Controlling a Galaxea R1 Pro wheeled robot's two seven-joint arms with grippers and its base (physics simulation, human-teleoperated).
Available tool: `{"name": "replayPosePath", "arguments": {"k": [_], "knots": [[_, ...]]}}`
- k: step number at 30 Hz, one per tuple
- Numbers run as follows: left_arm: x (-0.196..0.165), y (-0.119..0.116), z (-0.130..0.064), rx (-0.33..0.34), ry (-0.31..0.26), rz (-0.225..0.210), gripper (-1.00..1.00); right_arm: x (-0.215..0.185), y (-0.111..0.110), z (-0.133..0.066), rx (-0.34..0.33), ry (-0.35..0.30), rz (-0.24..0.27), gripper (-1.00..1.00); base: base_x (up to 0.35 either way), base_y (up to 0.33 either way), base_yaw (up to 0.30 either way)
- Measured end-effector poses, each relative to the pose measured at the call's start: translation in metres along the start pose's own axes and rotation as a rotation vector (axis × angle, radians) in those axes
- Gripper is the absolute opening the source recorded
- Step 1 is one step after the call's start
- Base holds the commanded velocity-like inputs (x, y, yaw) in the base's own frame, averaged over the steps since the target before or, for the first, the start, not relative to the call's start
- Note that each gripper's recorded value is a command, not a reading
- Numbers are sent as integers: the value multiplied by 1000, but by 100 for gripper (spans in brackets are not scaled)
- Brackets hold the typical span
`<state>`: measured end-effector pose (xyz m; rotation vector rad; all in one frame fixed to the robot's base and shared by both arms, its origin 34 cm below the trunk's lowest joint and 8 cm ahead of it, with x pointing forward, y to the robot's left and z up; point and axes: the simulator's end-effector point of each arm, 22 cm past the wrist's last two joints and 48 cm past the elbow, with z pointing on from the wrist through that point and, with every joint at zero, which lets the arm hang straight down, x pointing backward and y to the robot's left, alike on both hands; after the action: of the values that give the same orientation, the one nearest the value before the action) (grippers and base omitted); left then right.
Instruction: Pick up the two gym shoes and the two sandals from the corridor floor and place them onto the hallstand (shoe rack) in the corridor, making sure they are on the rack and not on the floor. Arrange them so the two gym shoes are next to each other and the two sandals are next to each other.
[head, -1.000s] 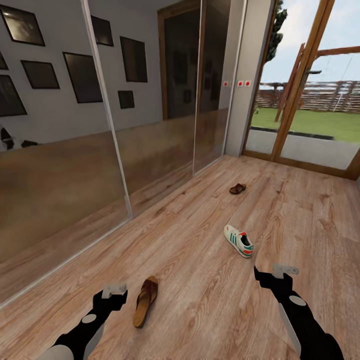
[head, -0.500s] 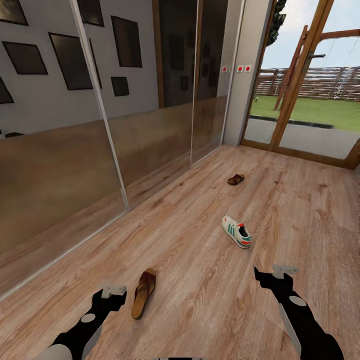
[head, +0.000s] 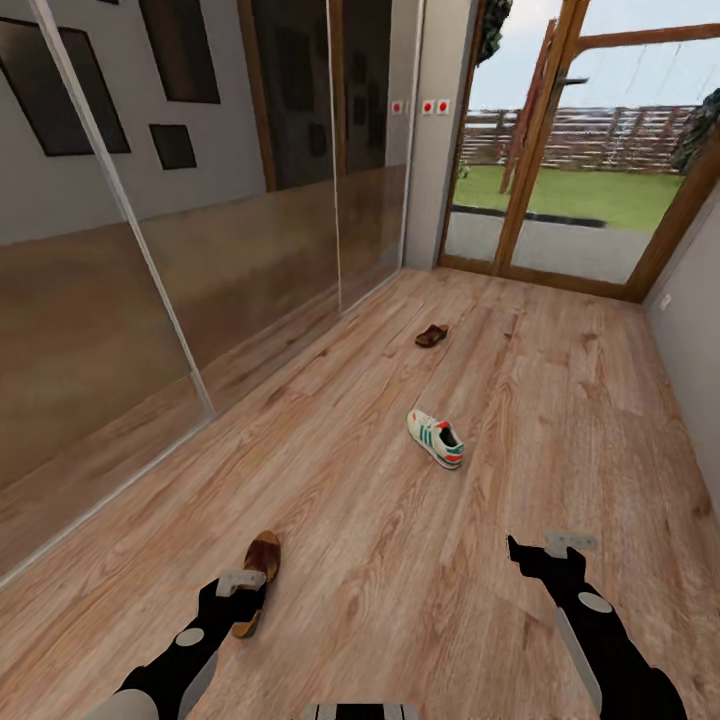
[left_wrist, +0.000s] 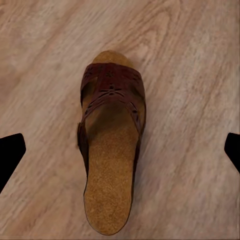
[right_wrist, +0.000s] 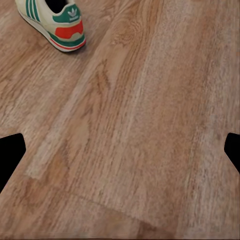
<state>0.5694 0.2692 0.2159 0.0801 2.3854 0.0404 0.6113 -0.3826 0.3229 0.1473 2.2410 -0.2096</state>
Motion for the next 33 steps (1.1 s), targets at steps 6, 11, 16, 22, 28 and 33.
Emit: {"name": "replayPosePath", "arguments": {"k": [6,11,16,22,28,33], "knots": [[1,-3,-1,10,-1,10,100,0,0,0,0,0,0,100,0,0,-240],[2,-9,-1,49,2,16,100,0,1,0,-1,0,1,100,0,0,-72],[3,-18,-1,94,7,18,100,0,2,0,-2,0,1,100,0,0,-25],[4,-26,-2,139,14,21,100,1,3,0,-4,1,2,100,0,0,-3],[5,-23,-3,132,16,21,100,1,3,0,-5,1,2,100,0,0,0],[8,-20,-3,126,20,21,100,1,3,0,-4,2,2,100,0,0,0]]}}
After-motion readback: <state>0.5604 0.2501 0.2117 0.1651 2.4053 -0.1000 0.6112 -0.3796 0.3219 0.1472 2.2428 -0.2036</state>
